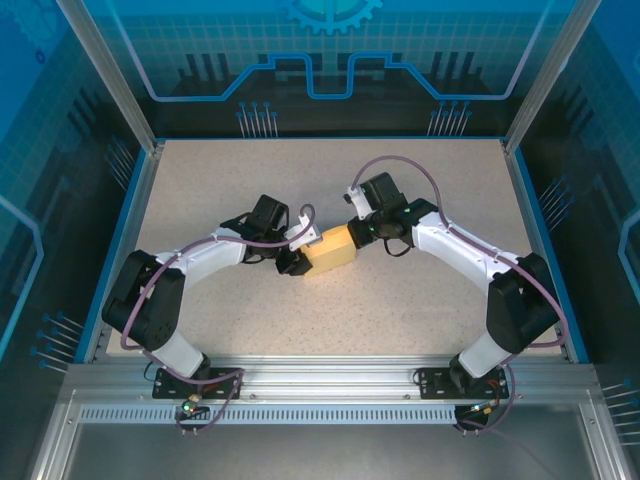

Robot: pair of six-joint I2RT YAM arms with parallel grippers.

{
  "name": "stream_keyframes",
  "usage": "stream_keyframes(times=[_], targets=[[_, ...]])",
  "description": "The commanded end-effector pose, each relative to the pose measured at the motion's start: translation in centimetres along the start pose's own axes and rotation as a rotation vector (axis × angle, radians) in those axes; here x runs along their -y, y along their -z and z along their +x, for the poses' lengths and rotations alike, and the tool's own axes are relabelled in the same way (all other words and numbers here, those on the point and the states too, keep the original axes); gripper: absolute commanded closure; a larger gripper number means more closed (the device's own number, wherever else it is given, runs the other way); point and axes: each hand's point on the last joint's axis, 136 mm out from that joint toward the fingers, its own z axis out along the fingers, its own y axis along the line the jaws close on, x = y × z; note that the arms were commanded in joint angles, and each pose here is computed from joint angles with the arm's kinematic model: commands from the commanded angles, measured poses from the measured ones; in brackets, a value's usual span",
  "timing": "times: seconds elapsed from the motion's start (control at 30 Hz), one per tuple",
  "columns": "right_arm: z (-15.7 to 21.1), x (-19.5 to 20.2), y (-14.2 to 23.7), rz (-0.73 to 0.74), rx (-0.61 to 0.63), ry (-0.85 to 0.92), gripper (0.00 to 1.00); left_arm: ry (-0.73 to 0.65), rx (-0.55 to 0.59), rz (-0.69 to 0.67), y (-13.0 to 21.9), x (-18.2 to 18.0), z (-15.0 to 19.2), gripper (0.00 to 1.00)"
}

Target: Fold the paper box

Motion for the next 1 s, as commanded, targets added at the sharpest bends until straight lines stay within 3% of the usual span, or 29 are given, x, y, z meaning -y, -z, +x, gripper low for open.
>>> stream_keyframes(times=[0.0,0.97], targets=[[0.1,-0.9,0.7,-0.027,0.008,-0.032,0.95,0.004,-0.019,-0.028,-0.1,-0.6,0.0,0.51],[-0.9,-0.3,1.6,-0.075,-0.005,-0.128,0.95,-0.005,-0.040,-0.052,-0.1,-0.9,0.4,0.50]])
